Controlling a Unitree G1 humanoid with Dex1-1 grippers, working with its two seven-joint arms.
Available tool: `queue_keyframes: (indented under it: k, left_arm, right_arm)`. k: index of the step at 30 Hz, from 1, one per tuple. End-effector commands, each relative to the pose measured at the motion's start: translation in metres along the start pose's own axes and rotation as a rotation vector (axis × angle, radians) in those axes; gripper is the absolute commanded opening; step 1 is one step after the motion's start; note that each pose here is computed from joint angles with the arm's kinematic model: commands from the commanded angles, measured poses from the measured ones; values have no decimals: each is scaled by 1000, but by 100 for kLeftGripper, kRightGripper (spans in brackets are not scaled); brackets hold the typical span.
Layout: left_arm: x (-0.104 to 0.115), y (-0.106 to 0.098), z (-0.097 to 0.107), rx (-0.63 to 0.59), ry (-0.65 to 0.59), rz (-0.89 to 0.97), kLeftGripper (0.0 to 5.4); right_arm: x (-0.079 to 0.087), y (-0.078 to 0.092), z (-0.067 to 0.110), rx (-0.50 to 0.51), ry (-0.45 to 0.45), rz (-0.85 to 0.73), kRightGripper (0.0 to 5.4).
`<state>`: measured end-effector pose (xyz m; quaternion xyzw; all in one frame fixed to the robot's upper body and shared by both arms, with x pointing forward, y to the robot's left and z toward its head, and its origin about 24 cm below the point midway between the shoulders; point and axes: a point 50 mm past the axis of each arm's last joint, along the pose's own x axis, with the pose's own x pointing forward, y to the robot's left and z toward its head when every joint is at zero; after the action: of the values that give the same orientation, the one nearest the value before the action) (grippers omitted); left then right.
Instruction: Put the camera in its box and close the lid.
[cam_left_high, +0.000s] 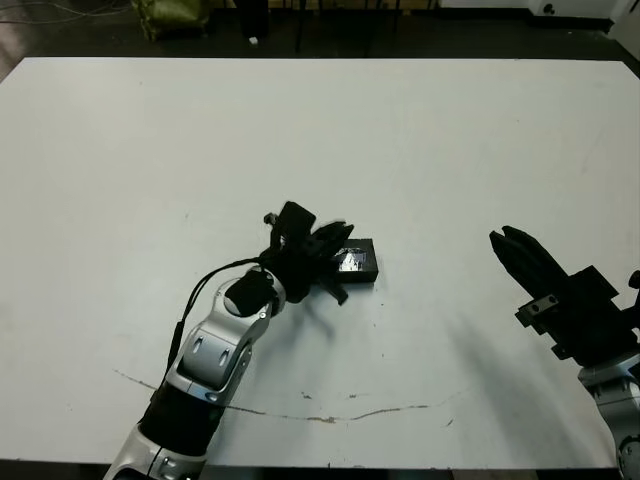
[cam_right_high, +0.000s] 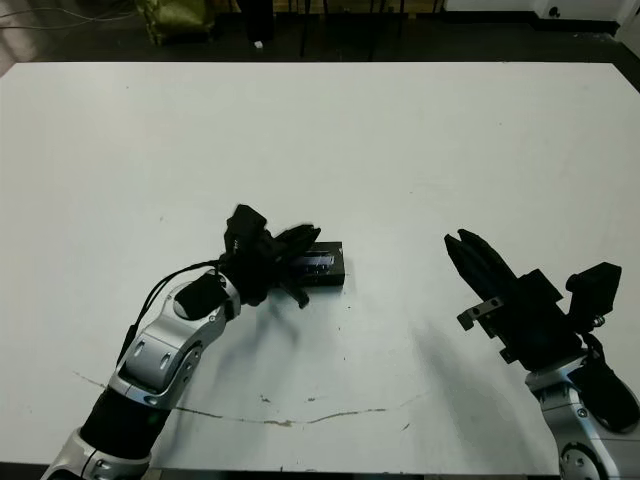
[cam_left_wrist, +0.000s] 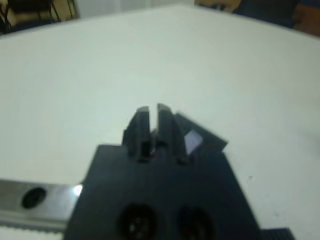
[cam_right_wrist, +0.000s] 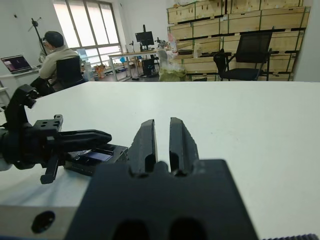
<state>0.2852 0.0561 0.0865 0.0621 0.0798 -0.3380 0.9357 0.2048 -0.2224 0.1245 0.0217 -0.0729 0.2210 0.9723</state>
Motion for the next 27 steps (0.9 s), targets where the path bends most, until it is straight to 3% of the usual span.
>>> queue_keyframes:
  k: [1, 7, 14, 23, 27]
  left_arm:
    - [-1, 3, -15, -69, 129, 27, 2]
    - [-2, 11, -24, -125, 265, 68, 2]
    - [-5, 17, -39, -47, 343, 58, 2]
    - [-6, 21, -30, -120, 303, 66, 2]
    - [-14, 22, -16, -165, 207, 75, 2]
  right_arm:
    - [-4, -3, -5, -18, 20, -14, 0]
    - [-5, -2, -5, 10, 36, -12, 0]
    - [-3, -1, -4, 7, 58, -18, 0]
    - [-4, -1, -4, 17, 66, -14, 0]
    - [-4, -1, -4, 12, 66, -14, 0]
